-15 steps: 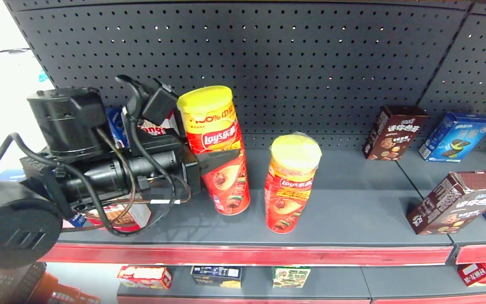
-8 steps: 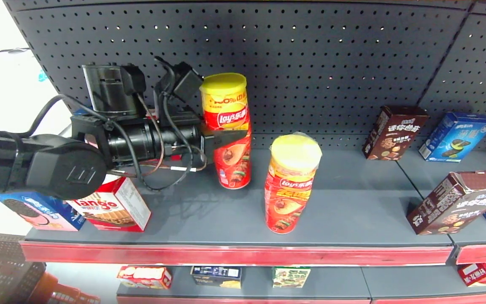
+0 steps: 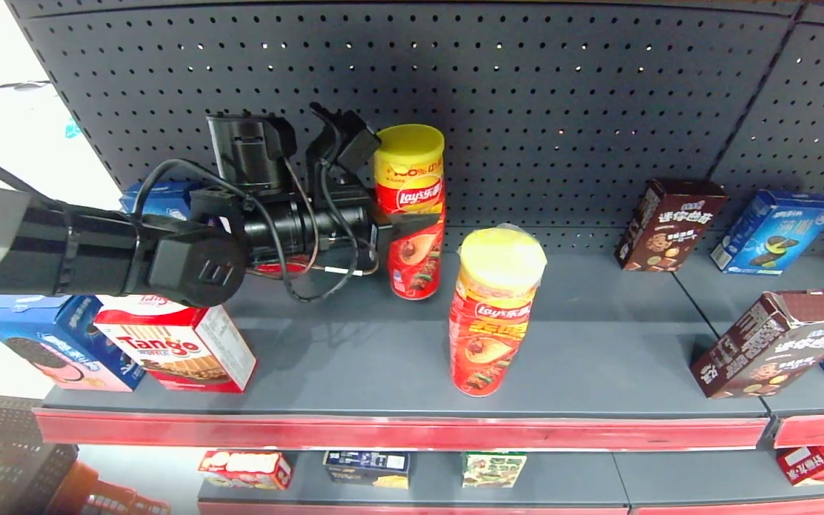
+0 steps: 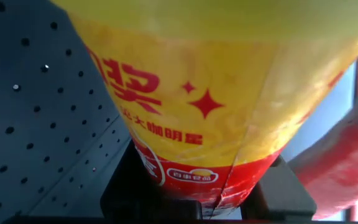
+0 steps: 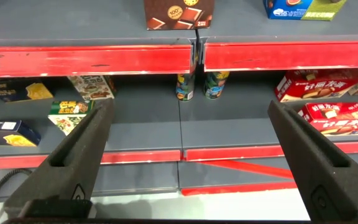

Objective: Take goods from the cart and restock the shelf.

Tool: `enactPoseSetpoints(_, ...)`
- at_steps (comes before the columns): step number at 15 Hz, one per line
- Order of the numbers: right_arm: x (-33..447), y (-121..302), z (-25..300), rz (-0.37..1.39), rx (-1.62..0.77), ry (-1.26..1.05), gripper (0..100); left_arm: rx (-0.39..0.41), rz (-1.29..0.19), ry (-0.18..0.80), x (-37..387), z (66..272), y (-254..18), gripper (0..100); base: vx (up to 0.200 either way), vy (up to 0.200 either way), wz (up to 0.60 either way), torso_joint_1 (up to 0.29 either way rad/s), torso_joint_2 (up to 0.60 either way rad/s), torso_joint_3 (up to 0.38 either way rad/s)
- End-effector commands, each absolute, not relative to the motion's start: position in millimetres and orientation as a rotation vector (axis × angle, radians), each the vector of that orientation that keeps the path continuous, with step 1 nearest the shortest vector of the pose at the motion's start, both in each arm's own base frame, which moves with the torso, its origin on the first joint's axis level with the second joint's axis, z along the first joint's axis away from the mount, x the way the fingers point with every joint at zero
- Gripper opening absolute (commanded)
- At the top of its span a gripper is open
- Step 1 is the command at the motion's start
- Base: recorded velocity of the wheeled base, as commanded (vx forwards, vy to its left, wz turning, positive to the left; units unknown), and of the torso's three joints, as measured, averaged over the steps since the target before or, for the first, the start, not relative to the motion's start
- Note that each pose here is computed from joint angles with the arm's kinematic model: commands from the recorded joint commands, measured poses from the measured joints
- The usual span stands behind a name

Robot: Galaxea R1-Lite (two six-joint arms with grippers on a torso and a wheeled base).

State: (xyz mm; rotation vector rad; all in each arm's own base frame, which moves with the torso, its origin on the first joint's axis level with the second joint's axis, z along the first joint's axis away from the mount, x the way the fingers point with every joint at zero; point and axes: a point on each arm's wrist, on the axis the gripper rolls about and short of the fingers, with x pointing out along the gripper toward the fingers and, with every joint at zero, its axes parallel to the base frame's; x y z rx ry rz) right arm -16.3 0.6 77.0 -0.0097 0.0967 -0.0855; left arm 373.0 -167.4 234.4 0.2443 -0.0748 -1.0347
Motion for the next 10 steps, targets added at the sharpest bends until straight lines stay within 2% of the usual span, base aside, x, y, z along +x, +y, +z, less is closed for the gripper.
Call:
enactPoseSetpoints(1, -16, 1, 77, -0.085, -0.01, 0.1, 100, 0.252, -1.051, -0.073, 385, 224, -175, 0, 0.0, 0.0, 0.0, 0.0, 0.0, 0.0)
enactPoseSetpoints(10, -16, 1, 77, -0.085, -0.01, 0.1, 100, 0.253, -1.077, -0.086, 411, 206, -199, 0, 0.0, 0.0, 0.0, 0.0, 0.0, 0.0)
